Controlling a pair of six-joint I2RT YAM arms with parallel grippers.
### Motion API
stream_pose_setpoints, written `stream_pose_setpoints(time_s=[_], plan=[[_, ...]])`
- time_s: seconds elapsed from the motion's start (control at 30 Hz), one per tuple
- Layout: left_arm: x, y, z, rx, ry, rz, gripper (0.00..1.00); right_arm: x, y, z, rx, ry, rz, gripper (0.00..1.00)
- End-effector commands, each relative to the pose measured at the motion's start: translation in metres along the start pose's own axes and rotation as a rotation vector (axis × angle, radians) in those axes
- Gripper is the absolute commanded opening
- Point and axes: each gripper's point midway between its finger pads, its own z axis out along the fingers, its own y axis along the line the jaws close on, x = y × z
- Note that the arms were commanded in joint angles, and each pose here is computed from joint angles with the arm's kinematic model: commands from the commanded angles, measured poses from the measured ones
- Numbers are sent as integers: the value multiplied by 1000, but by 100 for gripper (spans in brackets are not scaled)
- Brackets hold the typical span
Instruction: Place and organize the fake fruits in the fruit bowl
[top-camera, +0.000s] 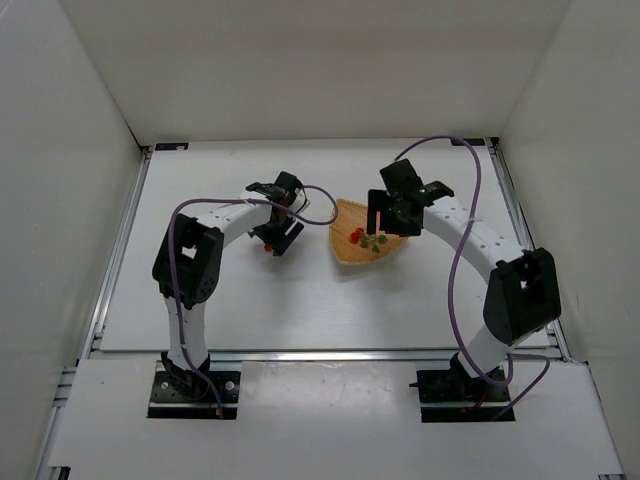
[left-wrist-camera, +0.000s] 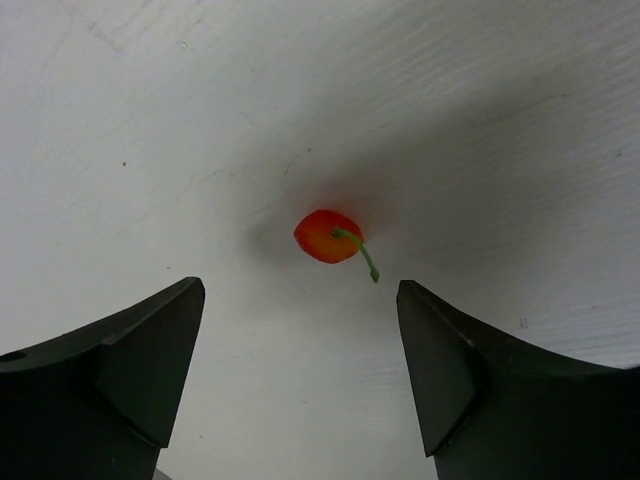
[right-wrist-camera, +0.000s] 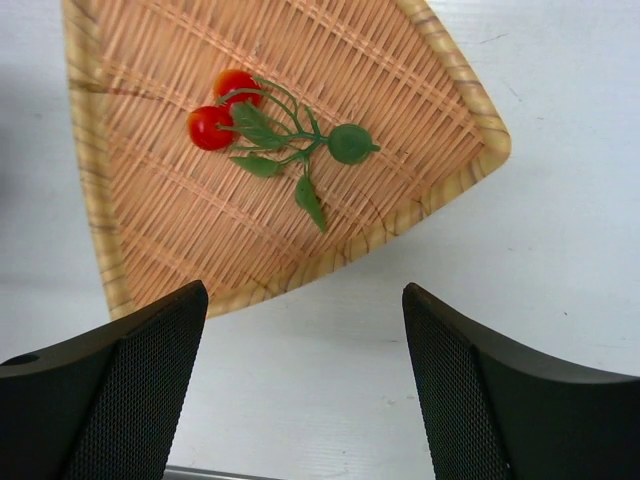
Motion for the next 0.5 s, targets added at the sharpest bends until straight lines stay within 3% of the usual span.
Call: stream_pose_setpoints(time_s=[0.0, 0.17, 0.33, 0.47], plan=[[-10, 0, -7, 29, -27, 2, 86, -13, 0, -19, -29, -65, 28, 83], [-17, -7, 10, 56, -2, -11, 69, -14, -6, -22, -15, -72, 37, 83], [-22, -14, 17, 86, 1, -18, 63, -14, -10, -25, 4, -79, 37, 83], [-22, -15, 23, 88, 12, -16, 51, -15, -17, -25, 31, -80, 45, 83]])
